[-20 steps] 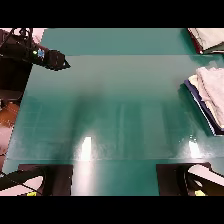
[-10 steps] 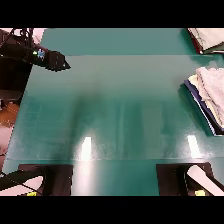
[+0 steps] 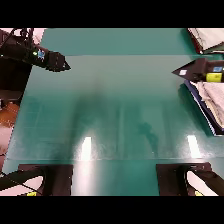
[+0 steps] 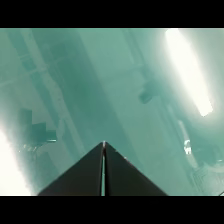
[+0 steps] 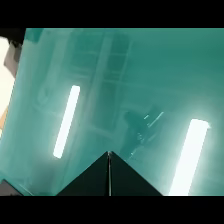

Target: Fold the shirts.

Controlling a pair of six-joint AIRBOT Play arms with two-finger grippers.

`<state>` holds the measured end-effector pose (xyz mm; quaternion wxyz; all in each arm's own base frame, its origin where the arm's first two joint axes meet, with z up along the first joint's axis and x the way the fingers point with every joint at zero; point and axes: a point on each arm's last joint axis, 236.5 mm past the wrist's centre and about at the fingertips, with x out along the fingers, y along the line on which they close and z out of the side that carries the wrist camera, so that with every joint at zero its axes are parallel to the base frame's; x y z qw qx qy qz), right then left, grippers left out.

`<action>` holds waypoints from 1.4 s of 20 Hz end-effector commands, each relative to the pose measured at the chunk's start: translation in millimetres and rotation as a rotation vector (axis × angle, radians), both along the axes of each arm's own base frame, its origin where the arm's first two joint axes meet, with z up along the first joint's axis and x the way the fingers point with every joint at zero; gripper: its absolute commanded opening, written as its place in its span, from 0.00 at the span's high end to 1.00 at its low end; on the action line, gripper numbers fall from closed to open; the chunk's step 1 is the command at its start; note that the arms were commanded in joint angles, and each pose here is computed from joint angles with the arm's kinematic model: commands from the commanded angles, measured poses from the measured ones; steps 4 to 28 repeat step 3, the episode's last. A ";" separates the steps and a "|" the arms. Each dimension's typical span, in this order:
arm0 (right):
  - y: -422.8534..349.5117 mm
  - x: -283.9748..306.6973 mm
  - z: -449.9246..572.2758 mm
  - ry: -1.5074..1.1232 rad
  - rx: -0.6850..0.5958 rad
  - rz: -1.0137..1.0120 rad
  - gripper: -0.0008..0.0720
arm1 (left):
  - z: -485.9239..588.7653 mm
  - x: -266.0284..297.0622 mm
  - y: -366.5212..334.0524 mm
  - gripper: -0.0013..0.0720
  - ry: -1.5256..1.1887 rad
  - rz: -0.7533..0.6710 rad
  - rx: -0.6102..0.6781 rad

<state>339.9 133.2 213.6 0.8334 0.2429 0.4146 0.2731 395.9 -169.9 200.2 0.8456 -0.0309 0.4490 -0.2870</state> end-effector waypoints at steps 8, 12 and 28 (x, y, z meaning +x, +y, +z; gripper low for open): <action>30.0 -3.4 -4.1 -0.021 -0.025 0.070 0.96 | 0.0 0.2 0.2 0.95 0.000 0.001 0.000; 30.0 -3.4 -4.1 -0.021 -0.025 0.070 0.96 | 0.0 0.2 0.2 0.95 0.000 0.001 0.000; 30.0 -3.4 -4.1 -0.021 -0.025 0.070 0.96 | 0.0 0.2 0.2 0.95 0.000 0.001 0.000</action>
